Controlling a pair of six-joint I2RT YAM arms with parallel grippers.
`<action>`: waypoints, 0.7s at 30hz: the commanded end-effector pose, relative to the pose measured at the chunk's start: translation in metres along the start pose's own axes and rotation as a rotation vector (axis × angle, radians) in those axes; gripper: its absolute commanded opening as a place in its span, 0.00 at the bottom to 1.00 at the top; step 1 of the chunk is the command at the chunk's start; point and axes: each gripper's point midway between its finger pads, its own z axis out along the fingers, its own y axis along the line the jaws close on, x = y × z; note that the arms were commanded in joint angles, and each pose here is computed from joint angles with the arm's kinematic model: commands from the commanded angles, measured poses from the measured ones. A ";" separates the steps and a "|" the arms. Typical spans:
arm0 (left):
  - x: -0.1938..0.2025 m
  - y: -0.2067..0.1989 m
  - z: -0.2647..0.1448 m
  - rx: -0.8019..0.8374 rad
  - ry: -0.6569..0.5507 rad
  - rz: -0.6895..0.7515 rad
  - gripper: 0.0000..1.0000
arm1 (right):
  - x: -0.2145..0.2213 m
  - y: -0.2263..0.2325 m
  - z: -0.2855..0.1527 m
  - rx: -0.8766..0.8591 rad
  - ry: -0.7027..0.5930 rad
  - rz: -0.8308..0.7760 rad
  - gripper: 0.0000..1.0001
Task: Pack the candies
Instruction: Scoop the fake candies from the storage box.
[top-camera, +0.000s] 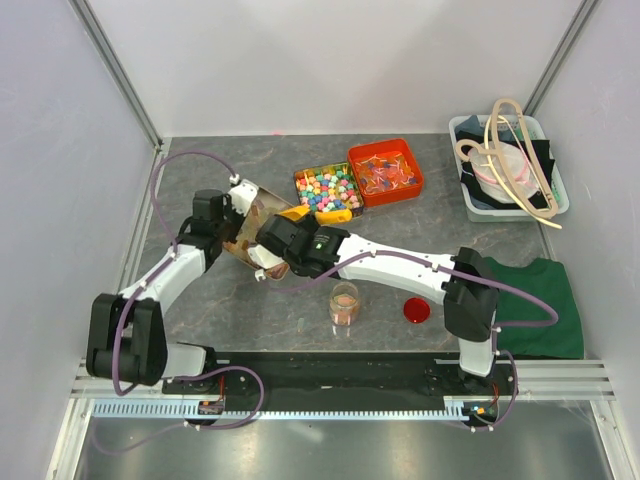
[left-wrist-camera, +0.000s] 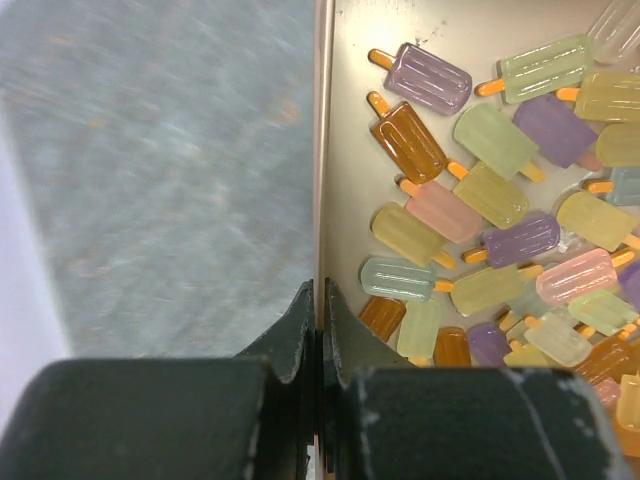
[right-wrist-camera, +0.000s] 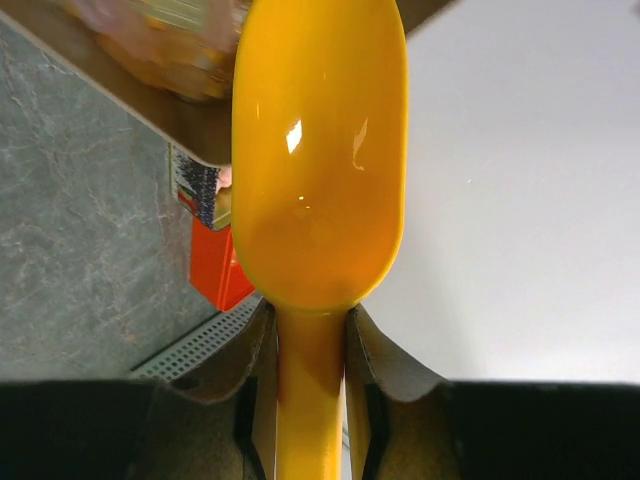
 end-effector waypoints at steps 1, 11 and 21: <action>0.007 -0.027 0.014 0.130 0.029 0.031 0.02 | 0.007 -0.020 -0.003 0.091 0.111 -0.065 0.00; 0.019 -0.037 0.016 0.177 0.086 0.029 0.02 | 0.001 0.006 0.007 0.081 0.234 -0.366 0.00; 0.015 -0.043 0.012 0.200 0.072 0.007 0.02 | -0.015 0.034 0.020 0.021 0.279 -0.614 0.00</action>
